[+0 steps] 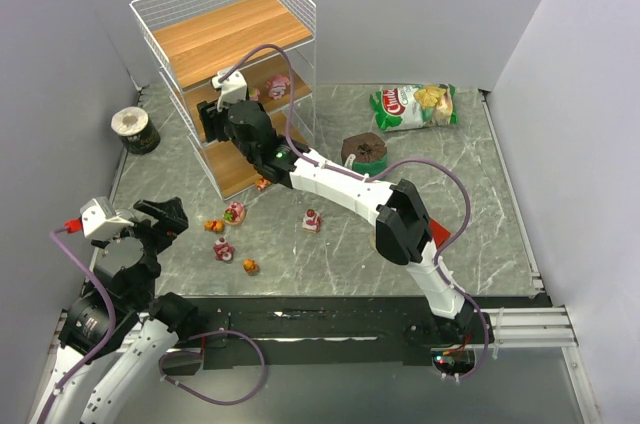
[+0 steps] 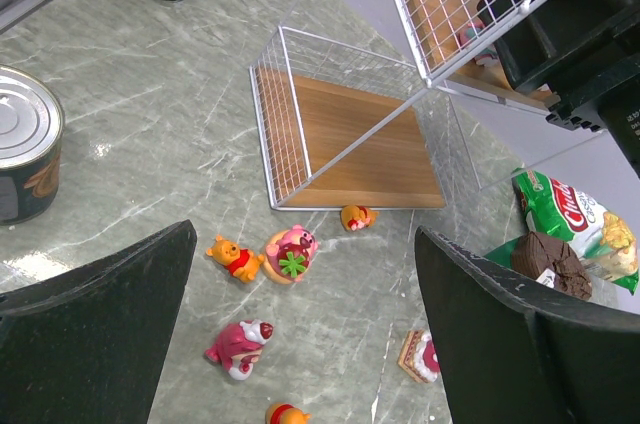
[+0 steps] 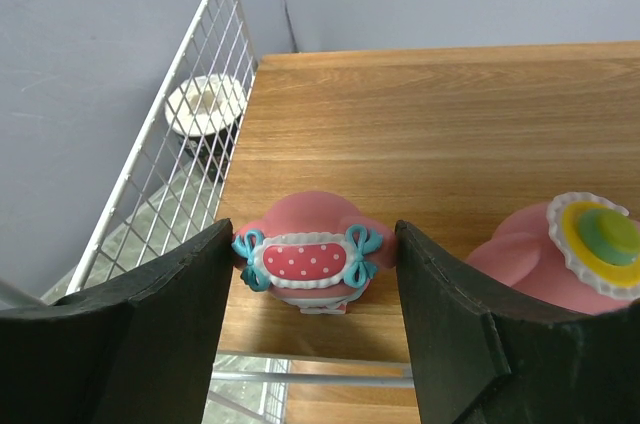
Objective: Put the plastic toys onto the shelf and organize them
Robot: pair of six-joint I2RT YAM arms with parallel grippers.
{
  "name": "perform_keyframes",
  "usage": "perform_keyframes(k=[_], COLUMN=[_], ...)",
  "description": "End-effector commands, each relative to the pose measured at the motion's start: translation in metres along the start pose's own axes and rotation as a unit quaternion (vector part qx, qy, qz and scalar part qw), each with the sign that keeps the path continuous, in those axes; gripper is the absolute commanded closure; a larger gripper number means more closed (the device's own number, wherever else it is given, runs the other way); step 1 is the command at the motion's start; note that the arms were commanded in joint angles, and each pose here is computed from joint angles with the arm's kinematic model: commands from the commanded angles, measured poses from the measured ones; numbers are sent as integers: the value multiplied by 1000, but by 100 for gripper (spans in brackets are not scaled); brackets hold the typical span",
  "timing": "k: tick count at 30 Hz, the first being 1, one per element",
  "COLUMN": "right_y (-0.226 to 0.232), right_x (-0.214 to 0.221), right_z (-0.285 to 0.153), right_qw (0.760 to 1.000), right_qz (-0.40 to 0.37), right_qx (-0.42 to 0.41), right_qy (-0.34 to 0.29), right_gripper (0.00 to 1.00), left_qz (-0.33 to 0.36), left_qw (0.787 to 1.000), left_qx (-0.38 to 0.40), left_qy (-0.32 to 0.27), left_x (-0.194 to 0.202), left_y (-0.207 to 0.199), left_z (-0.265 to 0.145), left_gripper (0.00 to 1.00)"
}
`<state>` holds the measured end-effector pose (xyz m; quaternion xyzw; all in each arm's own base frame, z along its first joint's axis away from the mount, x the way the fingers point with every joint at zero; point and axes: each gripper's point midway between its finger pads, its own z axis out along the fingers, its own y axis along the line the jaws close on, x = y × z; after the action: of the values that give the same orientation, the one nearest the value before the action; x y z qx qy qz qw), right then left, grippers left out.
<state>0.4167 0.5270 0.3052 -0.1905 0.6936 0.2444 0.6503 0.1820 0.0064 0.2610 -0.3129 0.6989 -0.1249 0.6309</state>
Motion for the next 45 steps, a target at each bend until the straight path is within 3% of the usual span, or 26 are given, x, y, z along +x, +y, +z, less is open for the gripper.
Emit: perform_keyframes(k=[1,6,11,16,37,45], right_y=[-5,-6,-4,-3,0,-3], right_x=[13,9,4,2,-16,-16], right_z=[6,2,-1,-3,-47,-88], right_qw=[1000,1000,1000,1000,999,998], right_qz=[-7,-5,-2,2,8,9], right_qx=[12,10,2,-3,-39,-54], right_qy=[2,-2,-9,-13,-32,-16], right_gripper=[38,32,17,8,4,3], left_qz=[-9,-10,-11,-11,-9,-4], left_qw=[1000,1000,1000,1000,1000,1000], left_qx=[9,8,8,8,7,7], left_qy=[-11,-12,-12,-13,-11,-7], left_x=[-8,-8,-8,-9,-7,-5], left_y=[-3,-3,-3,-2,-2,-4], left_z=[-3,-3,-3,-4,-3,-1], left_gripper=[4,3,4,4,3,3])
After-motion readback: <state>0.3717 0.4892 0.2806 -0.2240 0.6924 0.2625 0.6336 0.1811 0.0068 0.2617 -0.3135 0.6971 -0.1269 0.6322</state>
